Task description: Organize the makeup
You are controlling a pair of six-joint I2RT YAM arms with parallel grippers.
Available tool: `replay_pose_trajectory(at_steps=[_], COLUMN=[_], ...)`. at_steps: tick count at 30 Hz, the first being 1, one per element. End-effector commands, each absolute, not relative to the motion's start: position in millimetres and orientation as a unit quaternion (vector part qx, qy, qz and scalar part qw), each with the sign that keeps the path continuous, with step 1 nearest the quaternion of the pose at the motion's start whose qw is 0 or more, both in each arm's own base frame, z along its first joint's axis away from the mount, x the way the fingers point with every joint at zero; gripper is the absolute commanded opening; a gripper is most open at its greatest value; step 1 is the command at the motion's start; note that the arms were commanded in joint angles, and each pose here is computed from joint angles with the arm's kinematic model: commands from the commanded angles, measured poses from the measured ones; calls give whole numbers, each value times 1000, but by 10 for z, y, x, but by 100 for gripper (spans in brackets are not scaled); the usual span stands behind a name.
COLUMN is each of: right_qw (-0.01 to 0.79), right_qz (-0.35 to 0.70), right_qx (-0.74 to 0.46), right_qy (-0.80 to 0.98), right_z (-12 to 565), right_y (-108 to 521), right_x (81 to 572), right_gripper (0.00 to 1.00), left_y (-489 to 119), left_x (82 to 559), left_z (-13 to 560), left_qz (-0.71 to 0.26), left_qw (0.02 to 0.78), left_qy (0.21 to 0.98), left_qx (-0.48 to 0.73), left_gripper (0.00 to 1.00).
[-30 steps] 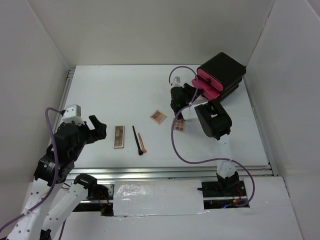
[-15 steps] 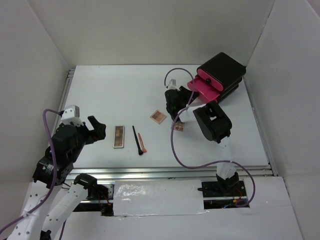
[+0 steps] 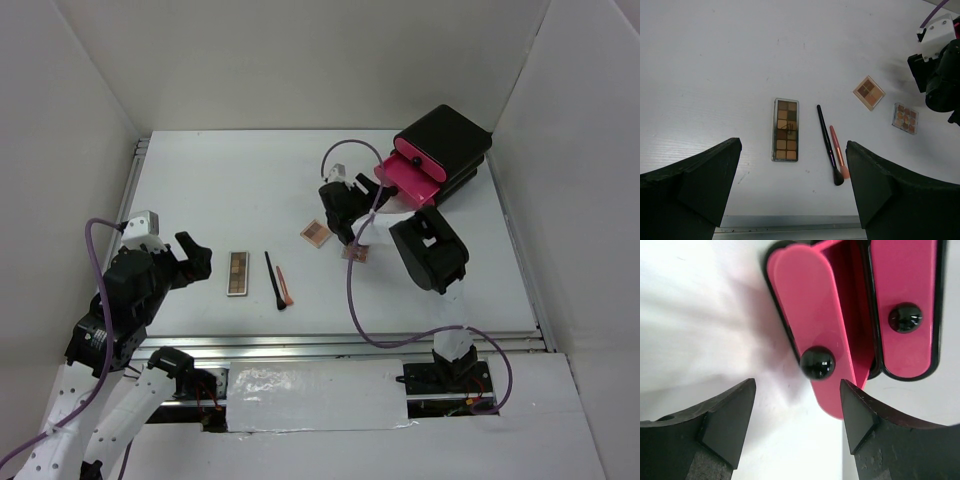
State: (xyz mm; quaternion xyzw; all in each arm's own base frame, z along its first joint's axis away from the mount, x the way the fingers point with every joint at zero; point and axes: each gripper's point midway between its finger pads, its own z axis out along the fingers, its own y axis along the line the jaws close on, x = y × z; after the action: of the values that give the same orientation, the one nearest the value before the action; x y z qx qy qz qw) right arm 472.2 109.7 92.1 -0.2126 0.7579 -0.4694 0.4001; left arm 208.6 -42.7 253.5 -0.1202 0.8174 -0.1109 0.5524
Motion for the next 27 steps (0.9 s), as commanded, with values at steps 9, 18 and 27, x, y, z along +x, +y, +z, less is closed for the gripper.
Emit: replay_pose_trajectory(at_steps=[9,18,27], right_qw=[490,435,367], right_qz=[-333,-43,168], right_qx=[-138,-174,-95], right_qy=[794,882,910], right_z=[1591,1582,1647], right_y=[1581,2280,3390], right_x=[4673,4249,3135], right_gripper=[75,59,49], left_y=[-428,-430,-424], left_x=[2120,2136,2142], left_z=[2620,2606,2594], left_qz=[-113,-111,-108], left_qw=[567,565,562], left_qy=[807,809,811], left_qx=[-119,-119,-121], left_gripper=[99,99,99])
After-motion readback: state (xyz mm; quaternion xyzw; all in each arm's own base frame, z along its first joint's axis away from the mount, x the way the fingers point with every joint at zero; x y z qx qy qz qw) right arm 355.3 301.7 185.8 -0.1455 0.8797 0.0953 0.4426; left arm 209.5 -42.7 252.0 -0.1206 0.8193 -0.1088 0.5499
